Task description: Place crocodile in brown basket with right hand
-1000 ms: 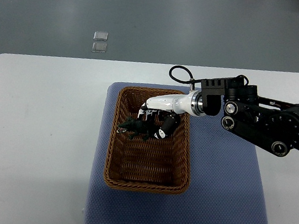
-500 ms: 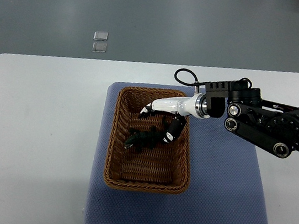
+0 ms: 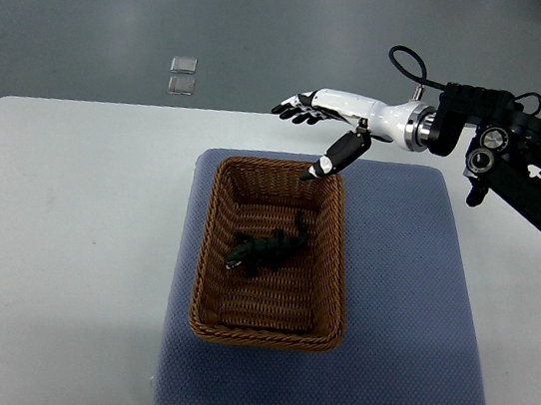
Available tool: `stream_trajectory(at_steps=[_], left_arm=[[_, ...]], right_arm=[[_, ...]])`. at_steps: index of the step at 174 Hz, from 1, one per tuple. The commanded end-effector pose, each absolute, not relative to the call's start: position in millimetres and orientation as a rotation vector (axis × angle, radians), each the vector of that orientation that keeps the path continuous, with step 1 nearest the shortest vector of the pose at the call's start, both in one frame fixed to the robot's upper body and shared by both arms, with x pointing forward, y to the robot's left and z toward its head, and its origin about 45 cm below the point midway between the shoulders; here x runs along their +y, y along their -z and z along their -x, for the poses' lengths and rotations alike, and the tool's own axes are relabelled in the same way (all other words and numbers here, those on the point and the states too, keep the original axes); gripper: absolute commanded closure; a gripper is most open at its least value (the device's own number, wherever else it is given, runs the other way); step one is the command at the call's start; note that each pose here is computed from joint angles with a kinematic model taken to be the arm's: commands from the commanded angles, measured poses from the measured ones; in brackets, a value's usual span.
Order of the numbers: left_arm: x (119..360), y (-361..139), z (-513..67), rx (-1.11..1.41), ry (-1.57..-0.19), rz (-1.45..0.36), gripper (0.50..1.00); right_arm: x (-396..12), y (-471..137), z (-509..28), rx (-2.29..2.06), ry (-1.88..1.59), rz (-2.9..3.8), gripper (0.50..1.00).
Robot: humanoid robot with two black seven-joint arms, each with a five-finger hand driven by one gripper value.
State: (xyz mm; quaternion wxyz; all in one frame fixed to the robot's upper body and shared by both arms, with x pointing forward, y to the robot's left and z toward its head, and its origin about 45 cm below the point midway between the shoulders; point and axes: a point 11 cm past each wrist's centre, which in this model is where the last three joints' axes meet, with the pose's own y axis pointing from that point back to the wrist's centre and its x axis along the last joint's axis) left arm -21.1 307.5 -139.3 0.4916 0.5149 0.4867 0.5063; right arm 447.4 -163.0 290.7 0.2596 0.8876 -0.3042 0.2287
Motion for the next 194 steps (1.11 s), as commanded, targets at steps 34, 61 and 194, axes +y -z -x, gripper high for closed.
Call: stream_trajectory(at_steps=[34,61,194], left_arm=[[307.1,139.3,21.4,1.180,-1.223,-1.251,0.500],[307.1,139.3,21.4,1.180,-1.223,-1.251,0.500],[301.7,139.4,21.2,1.187,-1.212,-1.240,0.500]], right_arm=[[-217.8,-284.2,-466.7,-1.463,-0.015,-2.750,0.597],[-256.0,-263.0,-477.4,-1.906,0.395,-2.755,0.597],[-299.2,-195.2,-468.9,-2.366,1.224,-2.545,0.572]])
